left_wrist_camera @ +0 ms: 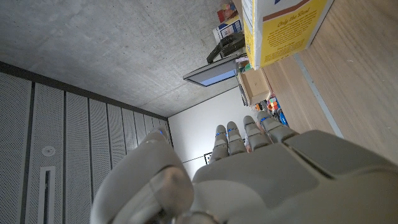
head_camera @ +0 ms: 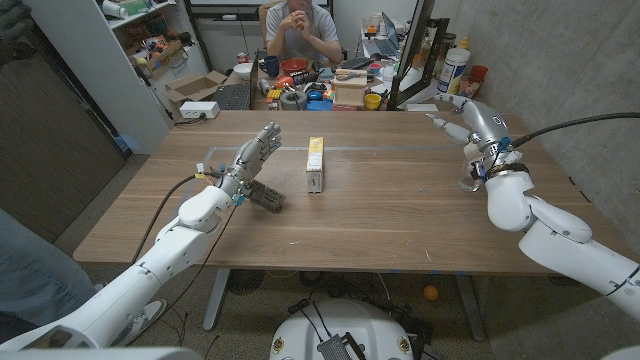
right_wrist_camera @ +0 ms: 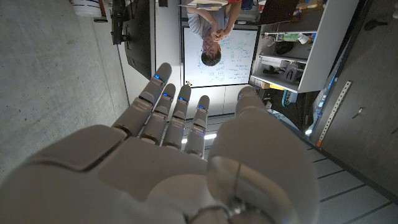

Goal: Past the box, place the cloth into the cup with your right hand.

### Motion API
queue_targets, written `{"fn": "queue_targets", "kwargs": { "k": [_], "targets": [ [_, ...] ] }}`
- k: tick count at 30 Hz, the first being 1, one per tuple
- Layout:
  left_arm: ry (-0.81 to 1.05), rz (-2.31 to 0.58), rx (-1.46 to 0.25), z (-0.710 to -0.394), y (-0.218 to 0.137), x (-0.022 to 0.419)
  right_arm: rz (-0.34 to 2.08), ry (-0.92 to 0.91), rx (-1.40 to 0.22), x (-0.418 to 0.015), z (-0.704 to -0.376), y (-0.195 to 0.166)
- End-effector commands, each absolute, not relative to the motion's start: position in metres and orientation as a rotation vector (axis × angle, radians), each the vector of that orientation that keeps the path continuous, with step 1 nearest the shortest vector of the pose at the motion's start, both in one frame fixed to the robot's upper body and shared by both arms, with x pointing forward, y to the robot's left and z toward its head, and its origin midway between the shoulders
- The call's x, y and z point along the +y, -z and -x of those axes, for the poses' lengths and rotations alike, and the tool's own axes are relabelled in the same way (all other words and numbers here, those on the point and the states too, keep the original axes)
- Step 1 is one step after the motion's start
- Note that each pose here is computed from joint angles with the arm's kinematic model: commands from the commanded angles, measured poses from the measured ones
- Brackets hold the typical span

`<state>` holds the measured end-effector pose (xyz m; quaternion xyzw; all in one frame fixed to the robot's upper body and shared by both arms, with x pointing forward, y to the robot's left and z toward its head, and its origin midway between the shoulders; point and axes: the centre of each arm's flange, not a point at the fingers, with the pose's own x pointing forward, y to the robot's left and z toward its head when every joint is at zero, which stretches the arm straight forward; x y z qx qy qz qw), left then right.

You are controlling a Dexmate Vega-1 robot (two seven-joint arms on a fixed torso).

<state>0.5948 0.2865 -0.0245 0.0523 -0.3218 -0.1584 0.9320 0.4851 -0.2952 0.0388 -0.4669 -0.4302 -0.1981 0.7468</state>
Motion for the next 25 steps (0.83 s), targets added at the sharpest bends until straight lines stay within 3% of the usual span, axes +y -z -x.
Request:
{"fn": "queue_targets", "kwargs": {
  "k": [1, 25],
  "targets": [
    [0.306, -0.137, -0.757, -0.573, 0.009, 0.301, 0.756, 0.266, -1.024, -0.261, -0.497, -0.029],
    [0.362, -0.189, -0.807, -0.558, -0.005, 0.323, 0.68, 0.209, -1.031, -0.205, -0.496, -0.019]
  ]
}}
